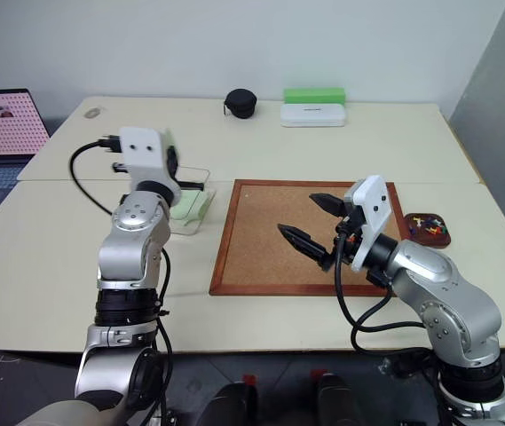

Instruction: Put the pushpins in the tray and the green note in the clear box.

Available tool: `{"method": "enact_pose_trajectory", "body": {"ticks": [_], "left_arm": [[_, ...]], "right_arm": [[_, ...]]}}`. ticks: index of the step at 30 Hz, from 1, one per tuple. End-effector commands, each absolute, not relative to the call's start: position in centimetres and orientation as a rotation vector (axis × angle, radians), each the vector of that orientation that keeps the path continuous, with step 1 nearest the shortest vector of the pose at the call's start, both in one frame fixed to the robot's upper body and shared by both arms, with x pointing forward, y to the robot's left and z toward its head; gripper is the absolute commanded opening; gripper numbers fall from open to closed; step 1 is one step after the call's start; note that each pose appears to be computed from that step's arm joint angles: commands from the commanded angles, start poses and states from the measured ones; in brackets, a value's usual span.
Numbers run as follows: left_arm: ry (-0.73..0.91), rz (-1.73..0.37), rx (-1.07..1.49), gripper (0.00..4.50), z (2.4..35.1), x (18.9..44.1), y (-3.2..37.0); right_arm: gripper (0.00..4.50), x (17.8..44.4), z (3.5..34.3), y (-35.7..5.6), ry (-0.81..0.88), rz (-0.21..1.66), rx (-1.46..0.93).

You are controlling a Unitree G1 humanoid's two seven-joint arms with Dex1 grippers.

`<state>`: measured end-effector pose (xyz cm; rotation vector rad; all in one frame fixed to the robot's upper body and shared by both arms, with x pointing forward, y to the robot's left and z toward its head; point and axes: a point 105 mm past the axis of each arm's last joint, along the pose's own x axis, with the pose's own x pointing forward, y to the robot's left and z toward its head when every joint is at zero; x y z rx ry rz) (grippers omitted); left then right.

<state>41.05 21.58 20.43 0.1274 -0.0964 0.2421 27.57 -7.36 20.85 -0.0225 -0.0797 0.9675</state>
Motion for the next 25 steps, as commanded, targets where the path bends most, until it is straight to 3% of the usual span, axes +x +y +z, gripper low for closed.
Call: {"method": "enact_pose_trajectory", "body": {"ticks": [1, 14, 18, 25], "left_arm": [[-0.106, 0.260, 0.081, 0.46, 20.9, 41.0, 21.7], [-0.092, 0.177, 0.084, 3.21, 20.4, 41.6, 20.3], [-0.053, -0.127, 0.041, 3.98, 18.6, 40.9, 15.0], [-0.092, -0.308, 0.053, 4.08, 16.6, 36.9, 11.0]], "right_arm": [[4.47, 27.2, 21.9, -7.0, -0.125, 0.989, -0.025], [4.47, 27.9, 21.8, -7.7, -0.126, 0.934, -0.047], [4.47, 31.3, 19.5, -10.8, -0.069, 0.628, -0.211], [4.47, 33.4, 16.1, -14.7, -0.033, 0.263, -0.269]]}}
